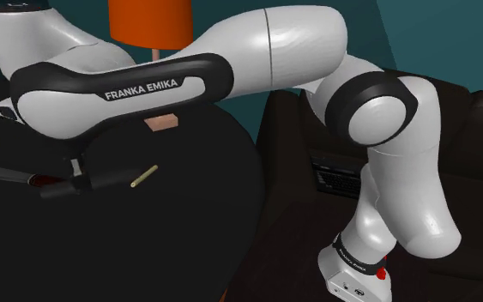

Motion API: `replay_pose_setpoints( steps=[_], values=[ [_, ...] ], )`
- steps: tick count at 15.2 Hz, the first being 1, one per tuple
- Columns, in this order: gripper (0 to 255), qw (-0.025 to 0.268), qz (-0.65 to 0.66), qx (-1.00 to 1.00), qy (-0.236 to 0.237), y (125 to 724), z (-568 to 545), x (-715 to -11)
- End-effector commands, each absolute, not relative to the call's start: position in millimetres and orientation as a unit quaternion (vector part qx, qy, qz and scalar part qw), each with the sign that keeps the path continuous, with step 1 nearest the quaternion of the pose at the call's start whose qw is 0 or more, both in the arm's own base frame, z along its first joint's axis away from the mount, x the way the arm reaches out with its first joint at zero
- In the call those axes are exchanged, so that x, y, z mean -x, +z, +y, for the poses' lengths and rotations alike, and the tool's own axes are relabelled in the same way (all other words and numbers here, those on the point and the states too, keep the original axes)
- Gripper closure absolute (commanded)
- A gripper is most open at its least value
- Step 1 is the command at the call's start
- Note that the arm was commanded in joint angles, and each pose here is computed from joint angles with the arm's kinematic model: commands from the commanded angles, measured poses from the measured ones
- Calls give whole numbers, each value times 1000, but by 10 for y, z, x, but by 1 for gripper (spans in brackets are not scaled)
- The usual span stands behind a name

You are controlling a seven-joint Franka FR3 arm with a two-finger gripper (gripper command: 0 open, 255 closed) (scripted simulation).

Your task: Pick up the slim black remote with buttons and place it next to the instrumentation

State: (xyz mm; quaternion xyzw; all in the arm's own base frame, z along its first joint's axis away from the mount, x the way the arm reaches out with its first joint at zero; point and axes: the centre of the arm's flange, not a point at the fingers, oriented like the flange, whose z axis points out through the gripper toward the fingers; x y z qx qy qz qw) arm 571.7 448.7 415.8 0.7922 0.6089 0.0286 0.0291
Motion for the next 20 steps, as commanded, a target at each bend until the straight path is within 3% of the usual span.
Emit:
replay_pose_setpoints(
  steps=[1, 4, 20],
  values=[
    [255, 29, 608, -793, 29, 4160, 4760, -5658],
    [255, 29, 608, -793, 29, 4160, 5159, -5566],
    [255, 29, 608, -793, 29, 3316, 5159, -5566]
  ],
)
